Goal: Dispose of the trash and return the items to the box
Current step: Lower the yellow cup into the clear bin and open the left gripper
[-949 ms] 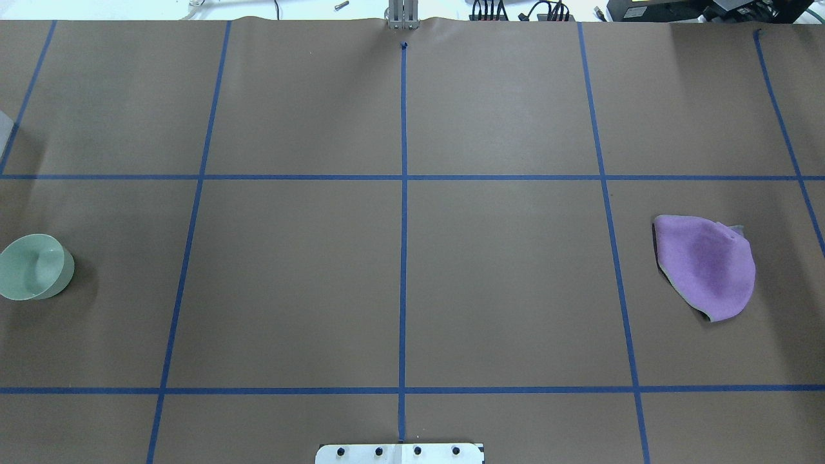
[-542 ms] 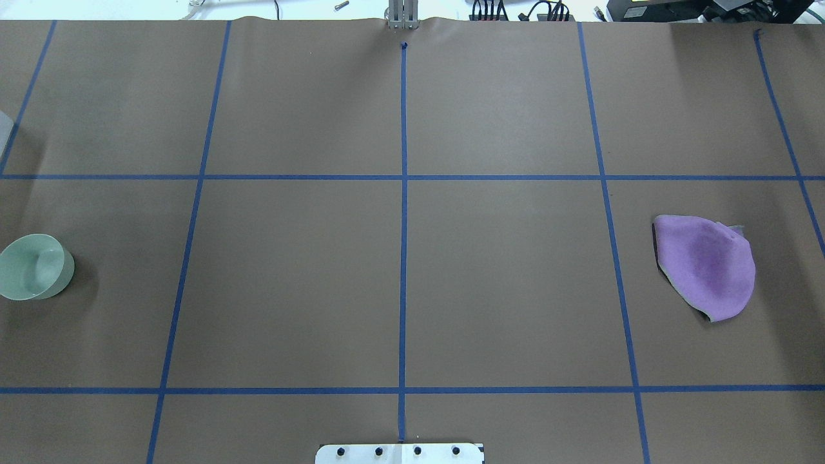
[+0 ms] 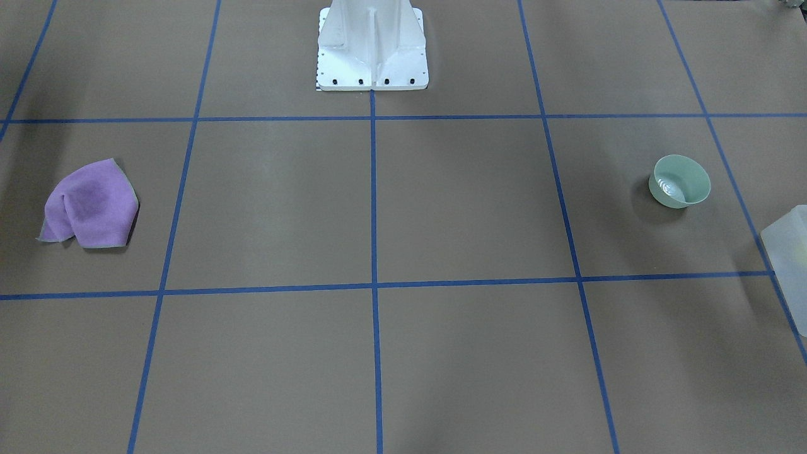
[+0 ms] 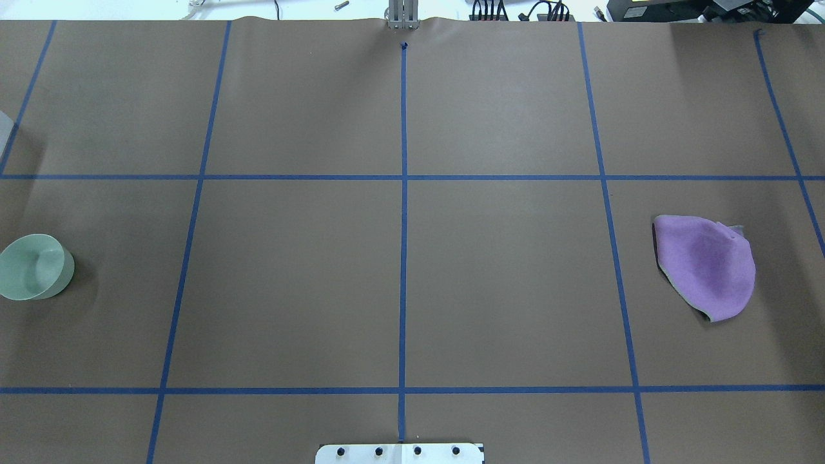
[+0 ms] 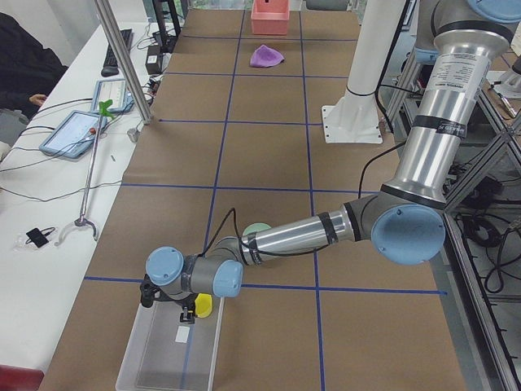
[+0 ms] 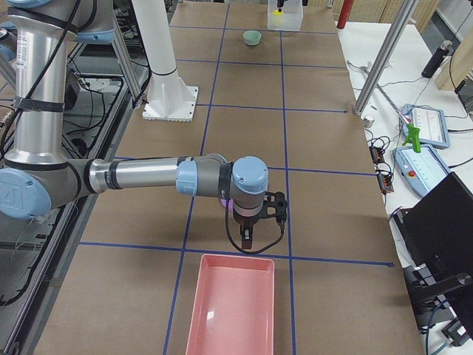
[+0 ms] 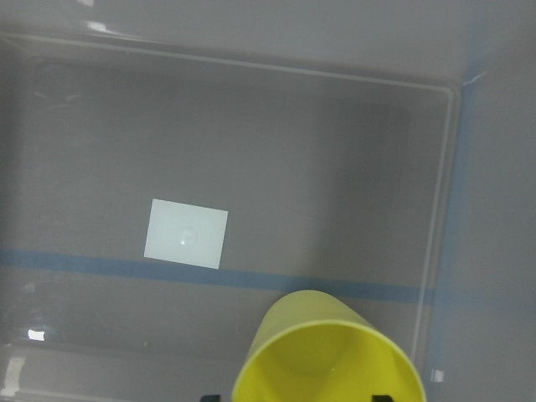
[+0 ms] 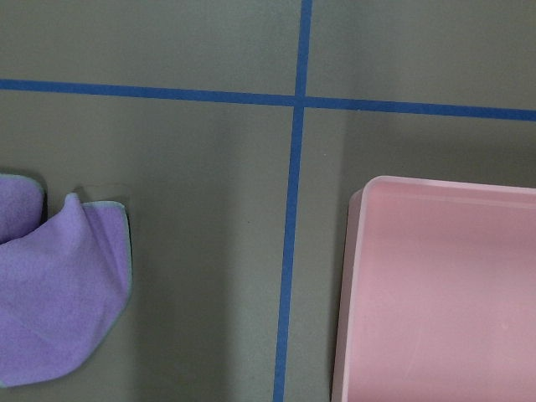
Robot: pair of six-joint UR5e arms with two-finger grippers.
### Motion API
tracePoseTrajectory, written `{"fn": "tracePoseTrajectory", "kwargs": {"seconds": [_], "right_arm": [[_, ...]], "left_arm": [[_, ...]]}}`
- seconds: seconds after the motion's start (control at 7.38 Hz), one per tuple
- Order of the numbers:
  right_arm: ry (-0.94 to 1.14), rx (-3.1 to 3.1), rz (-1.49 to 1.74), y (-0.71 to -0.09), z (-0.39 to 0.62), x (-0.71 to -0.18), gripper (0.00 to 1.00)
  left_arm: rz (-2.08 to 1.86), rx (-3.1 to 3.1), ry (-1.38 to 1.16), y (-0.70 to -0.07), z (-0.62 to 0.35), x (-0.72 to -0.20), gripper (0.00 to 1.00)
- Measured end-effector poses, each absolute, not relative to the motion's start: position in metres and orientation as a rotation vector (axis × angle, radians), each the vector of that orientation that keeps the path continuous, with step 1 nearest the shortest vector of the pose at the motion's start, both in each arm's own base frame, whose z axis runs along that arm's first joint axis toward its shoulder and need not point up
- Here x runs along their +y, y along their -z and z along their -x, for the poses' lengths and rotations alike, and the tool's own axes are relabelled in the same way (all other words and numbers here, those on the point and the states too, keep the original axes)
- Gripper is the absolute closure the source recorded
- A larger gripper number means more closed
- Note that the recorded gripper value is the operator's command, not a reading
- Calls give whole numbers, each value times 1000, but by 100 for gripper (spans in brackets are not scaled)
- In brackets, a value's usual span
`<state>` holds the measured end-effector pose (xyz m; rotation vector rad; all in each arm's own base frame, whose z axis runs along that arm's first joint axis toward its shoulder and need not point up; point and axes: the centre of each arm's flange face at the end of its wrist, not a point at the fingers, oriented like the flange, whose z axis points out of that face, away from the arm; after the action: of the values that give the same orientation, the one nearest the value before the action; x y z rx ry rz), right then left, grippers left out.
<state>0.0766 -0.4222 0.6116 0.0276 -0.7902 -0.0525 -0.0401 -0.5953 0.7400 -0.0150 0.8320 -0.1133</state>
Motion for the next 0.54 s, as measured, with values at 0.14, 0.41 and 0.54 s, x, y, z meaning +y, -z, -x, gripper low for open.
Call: {"fn": "tracePoseTrajectory", "kwargs": {"seconds": [0.14, 0.41, 0.54], "right_arm": [[52, -791, -27, -612, -77, -422, 0], [52, -790, -26, -612, -76, -422, 0], [52, -790, -24, -613, -76, -422, 0]], "left_arm": [[20, 849, 150, -707, 51, -603, 1], [38, 869, 205, -608, 67, -609, 1], [41, 876, 255, -560, 63, -603, 1]]}}
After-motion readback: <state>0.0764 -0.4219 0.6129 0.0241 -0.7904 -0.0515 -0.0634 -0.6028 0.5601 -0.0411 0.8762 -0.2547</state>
